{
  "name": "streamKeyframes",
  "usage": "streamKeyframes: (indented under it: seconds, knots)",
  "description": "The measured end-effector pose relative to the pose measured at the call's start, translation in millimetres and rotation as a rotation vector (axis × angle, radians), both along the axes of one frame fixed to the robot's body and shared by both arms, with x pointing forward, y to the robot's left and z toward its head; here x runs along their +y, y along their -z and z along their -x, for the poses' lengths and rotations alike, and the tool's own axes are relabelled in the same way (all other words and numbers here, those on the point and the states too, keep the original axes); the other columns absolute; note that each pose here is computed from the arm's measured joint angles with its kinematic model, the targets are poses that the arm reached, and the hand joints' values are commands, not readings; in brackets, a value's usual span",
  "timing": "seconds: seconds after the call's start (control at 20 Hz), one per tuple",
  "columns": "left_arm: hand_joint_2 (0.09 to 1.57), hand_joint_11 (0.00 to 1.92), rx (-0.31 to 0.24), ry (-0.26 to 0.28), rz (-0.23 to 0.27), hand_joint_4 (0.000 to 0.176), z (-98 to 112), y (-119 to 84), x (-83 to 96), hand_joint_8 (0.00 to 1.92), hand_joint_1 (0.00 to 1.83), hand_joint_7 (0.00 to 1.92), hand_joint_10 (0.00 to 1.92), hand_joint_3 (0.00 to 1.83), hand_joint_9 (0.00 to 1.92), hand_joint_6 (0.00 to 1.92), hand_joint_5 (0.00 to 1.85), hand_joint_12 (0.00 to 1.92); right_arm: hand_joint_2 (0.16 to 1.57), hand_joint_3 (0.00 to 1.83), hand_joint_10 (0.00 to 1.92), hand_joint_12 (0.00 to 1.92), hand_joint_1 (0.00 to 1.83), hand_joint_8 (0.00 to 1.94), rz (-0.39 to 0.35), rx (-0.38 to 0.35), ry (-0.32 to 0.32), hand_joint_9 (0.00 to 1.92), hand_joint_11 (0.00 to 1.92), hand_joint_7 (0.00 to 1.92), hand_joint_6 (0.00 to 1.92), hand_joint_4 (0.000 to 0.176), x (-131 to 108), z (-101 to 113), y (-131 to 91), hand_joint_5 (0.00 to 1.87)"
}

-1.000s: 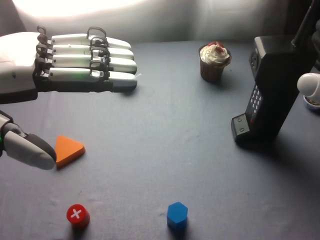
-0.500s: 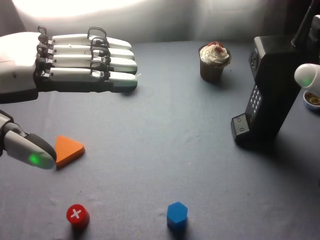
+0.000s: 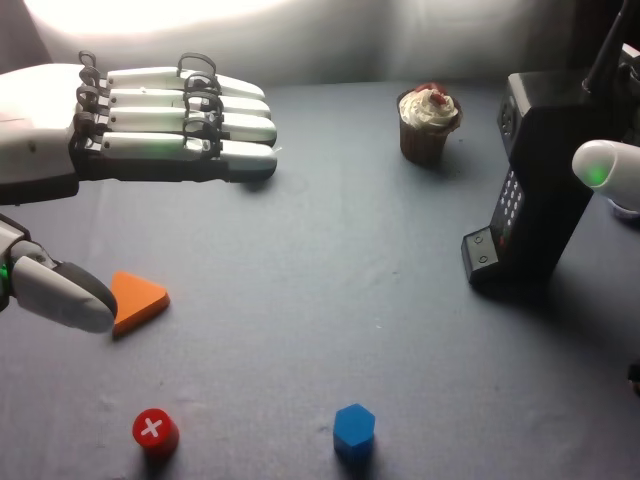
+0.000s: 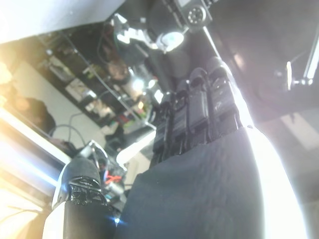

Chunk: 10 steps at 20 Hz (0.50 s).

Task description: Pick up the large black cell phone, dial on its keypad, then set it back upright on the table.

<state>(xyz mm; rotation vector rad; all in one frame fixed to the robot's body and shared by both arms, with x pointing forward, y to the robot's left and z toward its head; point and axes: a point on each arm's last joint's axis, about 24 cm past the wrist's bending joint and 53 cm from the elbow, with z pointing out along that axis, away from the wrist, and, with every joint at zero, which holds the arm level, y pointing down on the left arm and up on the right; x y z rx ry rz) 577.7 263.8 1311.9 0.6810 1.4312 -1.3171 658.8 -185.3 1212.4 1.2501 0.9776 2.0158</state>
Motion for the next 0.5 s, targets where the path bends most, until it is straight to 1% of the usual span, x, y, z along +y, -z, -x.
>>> streamKeyframes:
  seconds: [0.2,0.25,0.3,0.35,0.4,0.5]
  knots:
    - [1.09,0.00,0.000,0.000,0.001,0.000,0.0,-0.4,0.2,0.00,0.00,0.11,0.00,0.00,0.10,0.00,0.11,0.23,1.03,0.01,0.00,0.37,0.90,0.00,0.003,-0.010,0.003,0.07,0.00,0.05,0.00,0.000,-1.2,-4.9,-1.1,0.04]
    - [1.09,0.00,0.000,-0.002,0.001,0.000,-0.2,-0.7,0.8,0.00,0.00,0.11,0.00,0.00,0.10,0.00,0.11,0.21,1.03,0.00,0.01,0.41,0.90,0.01,0.003,-0.011,0.002,0.08,0.00,0.07,0.01,0.000,-0.8,-6.5,-1.7,0.05]
    - [1.08,0.00,-0.001,-0.003,0.002,0.000,-0.5,-0.8,0.9,0.00,0.00,0.10,0.00,0.00,0.10,0.00,0.10,0.22,1.03,0.00,0.00,0.39,0.90,0.00,-0.002,-0.012,0.004,0.08,0.00,0.07,0.00,0.000,-1.5,-8.4,-3.1,0.05]
    - [1.07,0.00,-0.001,-0.003,0.003,0.000,-0.4,-1.0,0.9,0.00,0.00,0.11,0.00,0.00,0.11,0.00,0.11,0.28,1.03,0.00,0.01,0.32,0.90,0.00,-0.005,-0.015,0.003,0.07,0.00,0.07,0.01,0.000,-1.0,-9.9,-5.8,0.07]
    - [1.07,0.00,-0.001,-0.003,0.003,0.000,-0.5,-1.0,0.9,0.00,0.00,0.12,0.00,0.00,0.12,0.00,0.11,0.31,1.05,0.01,0.01,0.35,0.92,0.01,-0.001,-0.017,0.002,0.09,0.00,0.11,0.01,0.000,-1.3,-10.6,-6.0,0.10]
    - [1.06,0.00,0.001,-0.003,0.003,0.000,-0.5,-1.0,0.9,0.00,0.00,0.12,0.00,0.00,0.12,0.00,0.11,0.31,1.05,0.00,0.01,0.37,0.94,0.01,-0.005,-0.012,-0.003,0.09,0.00,0.12,0.01,0.000,0.7,-12.0,-7.2,0.13]
